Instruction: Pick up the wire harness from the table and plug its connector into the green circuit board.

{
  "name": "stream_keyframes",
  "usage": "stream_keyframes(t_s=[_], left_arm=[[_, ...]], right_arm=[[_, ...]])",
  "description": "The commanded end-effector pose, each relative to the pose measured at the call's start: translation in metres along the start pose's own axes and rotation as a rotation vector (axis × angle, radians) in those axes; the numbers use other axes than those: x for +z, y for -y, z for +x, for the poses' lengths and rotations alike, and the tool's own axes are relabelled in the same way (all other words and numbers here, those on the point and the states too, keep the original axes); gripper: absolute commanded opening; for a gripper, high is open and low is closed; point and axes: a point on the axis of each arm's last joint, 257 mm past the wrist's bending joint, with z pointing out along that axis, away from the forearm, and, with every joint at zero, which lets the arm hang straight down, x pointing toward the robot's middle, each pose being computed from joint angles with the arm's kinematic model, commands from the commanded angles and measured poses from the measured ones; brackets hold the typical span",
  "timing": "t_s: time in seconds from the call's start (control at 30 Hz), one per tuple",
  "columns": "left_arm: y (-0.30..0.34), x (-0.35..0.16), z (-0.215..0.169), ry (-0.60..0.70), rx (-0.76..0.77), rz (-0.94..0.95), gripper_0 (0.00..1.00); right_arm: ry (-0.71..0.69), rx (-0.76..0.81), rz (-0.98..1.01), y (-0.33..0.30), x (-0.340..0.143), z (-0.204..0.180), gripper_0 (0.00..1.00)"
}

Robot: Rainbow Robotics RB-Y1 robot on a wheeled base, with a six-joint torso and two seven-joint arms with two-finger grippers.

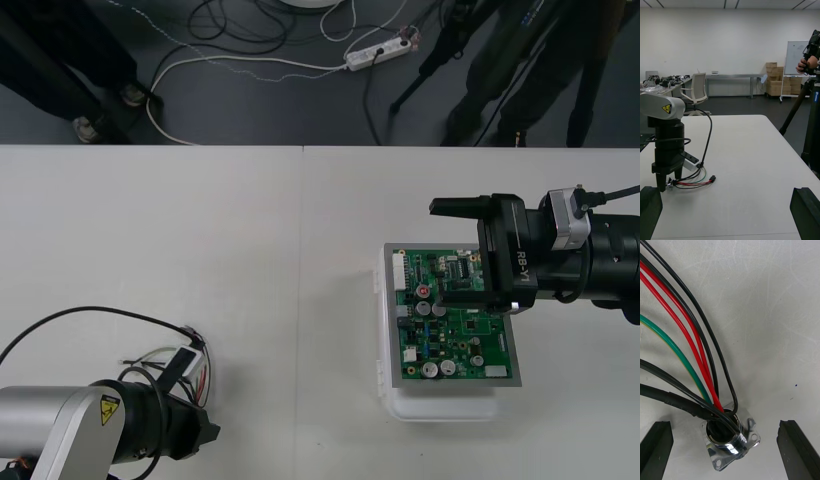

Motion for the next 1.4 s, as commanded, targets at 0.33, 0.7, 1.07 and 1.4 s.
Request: stream_keyframes(t_s=[0.33,0.7,1.07,1.4], left_arm=[[0.002,0.000,-0.017,0.026,-0.029,0.003,0.82],[-0.006,-0.001,-0.011,0.012,-0.001,-0.011,0.81],[-0.007,0.000,-0.008,0.007,0.003,-0.012,0.15],[-0.012,0.014,-0.011,0.035,0.008,-0.027,0.00]], right_arm=[[0.025,-0.039,-0.017,-0.007,0.007,-0.003,1.00],[0.028,-0.046,-0.015,-0.006,0.007,-0.003,1.00],[0.033,-0.046,-0.014,-0.006,0.007,-0.004,1.00],[0.037,-0.046,-0.015,-0.006,0.007,-0.006,1.00]])
